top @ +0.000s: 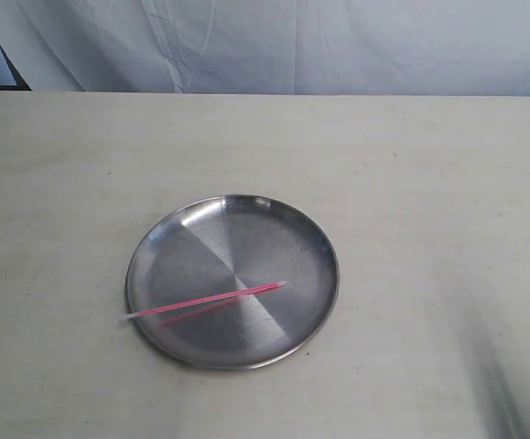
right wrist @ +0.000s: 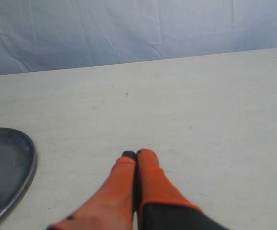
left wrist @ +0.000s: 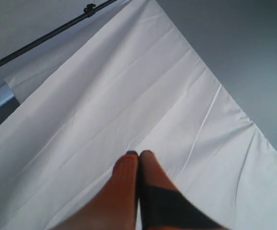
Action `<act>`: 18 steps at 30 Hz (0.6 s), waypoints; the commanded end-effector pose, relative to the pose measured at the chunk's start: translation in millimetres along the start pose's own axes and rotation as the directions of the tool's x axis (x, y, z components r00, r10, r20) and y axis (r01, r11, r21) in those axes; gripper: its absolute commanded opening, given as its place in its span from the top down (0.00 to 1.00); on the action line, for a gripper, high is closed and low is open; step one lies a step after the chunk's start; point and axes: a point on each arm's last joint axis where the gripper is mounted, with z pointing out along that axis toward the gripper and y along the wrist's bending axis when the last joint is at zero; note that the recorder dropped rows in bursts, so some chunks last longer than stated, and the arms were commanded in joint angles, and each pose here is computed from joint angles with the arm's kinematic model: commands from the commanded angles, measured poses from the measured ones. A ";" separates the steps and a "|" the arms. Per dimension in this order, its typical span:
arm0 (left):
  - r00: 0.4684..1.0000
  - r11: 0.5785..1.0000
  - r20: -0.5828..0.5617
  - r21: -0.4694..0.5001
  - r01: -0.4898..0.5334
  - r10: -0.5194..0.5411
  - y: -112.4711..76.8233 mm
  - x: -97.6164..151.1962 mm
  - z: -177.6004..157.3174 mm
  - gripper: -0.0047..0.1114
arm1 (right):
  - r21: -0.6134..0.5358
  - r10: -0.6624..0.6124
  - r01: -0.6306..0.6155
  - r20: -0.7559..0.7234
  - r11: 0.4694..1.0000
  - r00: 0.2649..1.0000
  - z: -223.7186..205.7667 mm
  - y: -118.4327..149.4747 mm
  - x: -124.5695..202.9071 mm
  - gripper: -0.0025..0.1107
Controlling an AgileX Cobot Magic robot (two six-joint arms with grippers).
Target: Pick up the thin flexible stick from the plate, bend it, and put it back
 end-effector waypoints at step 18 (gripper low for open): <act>0.243 0.760 -0.844 0.259 -0.597 0.478 -91.7 14.5 131.3 0.96 | -0.004 0.000 0.000 0.008 1.000 1.000 -0.2 0.2 -0.1 0.98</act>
